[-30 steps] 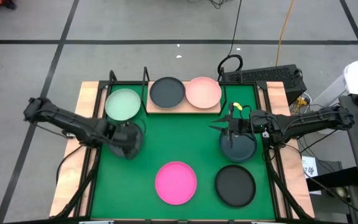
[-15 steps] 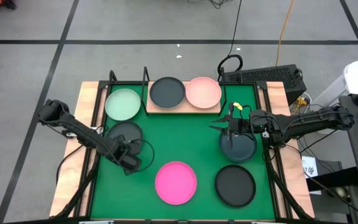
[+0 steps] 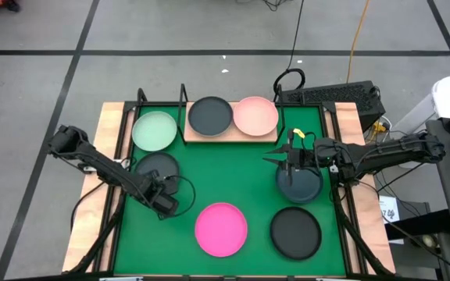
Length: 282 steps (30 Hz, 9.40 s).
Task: Place and stack plates onto a shelf
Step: Stack the left black plate on top of the light orange plate on the shelf, then stack the dark blue plate on top of the left black plate on the shelf
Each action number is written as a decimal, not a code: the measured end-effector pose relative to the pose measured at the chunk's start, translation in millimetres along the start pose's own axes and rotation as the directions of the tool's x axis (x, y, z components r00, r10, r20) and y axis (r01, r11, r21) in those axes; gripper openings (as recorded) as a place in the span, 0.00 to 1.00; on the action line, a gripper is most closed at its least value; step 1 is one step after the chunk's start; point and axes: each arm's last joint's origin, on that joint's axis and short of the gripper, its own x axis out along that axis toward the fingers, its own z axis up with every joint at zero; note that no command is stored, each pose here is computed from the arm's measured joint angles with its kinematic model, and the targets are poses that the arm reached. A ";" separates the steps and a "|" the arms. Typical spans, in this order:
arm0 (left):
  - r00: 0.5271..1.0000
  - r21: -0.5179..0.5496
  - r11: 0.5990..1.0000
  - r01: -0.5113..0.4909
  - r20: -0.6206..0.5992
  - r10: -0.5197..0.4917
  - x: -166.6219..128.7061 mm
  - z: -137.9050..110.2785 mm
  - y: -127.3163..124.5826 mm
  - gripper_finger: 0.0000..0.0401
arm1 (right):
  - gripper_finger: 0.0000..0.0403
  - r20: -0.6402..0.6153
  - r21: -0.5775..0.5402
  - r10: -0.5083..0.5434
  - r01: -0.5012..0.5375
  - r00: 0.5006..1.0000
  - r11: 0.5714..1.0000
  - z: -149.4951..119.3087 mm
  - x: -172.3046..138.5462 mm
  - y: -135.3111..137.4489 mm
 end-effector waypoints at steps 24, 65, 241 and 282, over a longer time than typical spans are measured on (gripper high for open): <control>0.998 -0.022 0.999 0.050 -0.030 -0.051 22.6 -6.0 -1.1 0.03 | 0.16 -0.012 -0.002 0.004 -0.004 1.000 1.000 -1.1 0.0 0.4; 0.669 0.456 0.793 -0.403 0.738 -0.085 -104.4 195.8 99.5 0.02 | 0.16 0.043 0.010 -0.014 0.013 0.999 1.000 4.2 -0.1 -1.3; -0.049 0.073 0.991 -0.109 0.996 -0.079 -49.7 47.9 100.3 0.28 | 0.32 -0.910 0.308 0.224 0.210 0.348 0.928 -100.0 23.3 85.9; -0.089 0.060 0.995 -0.074 0.994 -0.067 -53.9 47.7 101.3 0.28 | 0.00 -0.480 -0.081 -0.068 0.033 0.874 0.996 0.7 187.2 -82.2</control>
